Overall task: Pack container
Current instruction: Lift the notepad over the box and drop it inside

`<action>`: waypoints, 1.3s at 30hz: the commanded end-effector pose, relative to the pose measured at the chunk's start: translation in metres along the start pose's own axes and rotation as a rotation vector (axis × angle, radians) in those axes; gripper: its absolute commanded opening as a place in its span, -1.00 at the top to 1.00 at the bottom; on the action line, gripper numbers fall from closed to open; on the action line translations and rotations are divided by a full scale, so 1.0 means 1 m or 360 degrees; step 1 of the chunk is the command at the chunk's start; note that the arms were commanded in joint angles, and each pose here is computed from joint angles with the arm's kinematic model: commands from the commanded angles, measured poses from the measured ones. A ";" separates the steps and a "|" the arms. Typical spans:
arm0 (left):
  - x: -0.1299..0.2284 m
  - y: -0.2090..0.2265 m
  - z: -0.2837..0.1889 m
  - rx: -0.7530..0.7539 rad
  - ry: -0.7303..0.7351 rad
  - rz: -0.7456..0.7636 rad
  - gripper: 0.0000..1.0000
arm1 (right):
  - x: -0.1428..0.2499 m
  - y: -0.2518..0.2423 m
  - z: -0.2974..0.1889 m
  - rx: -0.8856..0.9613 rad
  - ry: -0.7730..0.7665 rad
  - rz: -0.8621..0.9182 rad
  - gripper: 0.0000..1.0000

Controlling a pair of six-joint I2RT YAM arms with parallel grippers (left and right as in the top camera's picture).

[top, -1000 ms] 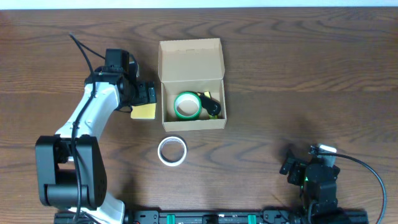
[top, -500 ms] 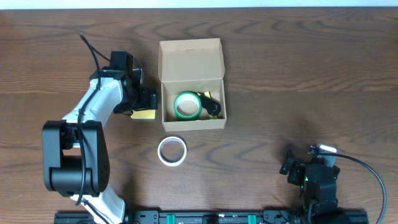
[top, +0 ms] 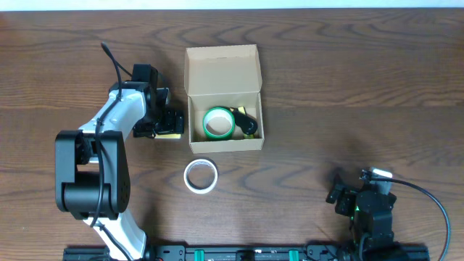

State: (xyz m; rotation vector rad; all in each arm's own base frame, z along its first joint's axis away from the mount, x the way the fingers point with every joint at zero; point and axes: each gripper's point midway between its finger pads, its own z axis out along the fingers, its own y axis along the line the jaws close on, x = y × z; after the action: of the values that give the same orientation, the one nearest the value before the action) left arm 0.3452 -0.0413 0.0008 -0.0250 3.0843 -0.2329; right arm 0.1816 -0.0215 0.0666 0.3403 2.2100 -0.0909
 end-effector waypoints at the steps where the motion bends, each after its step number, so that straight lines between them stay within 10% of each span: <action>1: 0.003 0.001 0.013 -0.0007 0.0062 0.0015 -1.00 | 0.002 -0.003 0.001 0.0026 0.0000 -0.0019 -0.99; 14: -0.004 -0.001 0.010 0.0000 0.0030 0.0011 -0.18 | 0.002 -0.003 0.001 0.0025 0.0000 -0.0019 -0.98; 16: -0.004 -0.001 0.010 0.0000 0.0030 0.0006 -0.21 | 0.002 -0.003 0.001 0.0026 0.0000 -0.0019 -0.99; 19: -0.004 -0.005 0.010 -0.0009 0.0032 0.0029 -0.90 | 0.002 -0.003 0.001 0.0026 0.0000 -0.0019 -0.99; 29: 0.002 -0.006 0.012 -0.0152 0.0058 0.0098 -1.00 | 0.002 -0.003 0.001 0.0025 0.0000 -0.0019 -0.98; 34: 0.004 -0.002 0.013 -0.0191 0.0071 0.0041 -0.25 | 0.002 -0.003 0.001 0.0025 0.0000 -0.0019 -0.99; 39: 0.002 -0.002 0.013 -0.0189 0.0056 0.0027 -0.01 | 0.002 -0.003 0.001 0.0026 0.0000 -0.0019 -0.99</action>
State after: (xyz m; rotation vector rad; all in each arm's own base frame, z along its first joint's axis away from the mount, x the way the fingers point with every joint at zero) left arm 0.3654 -0.0490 0.0194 0.0215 3.0200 -0.0842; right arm 0.1816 -0.0215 0.0667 0.3404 2.2097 -0.0907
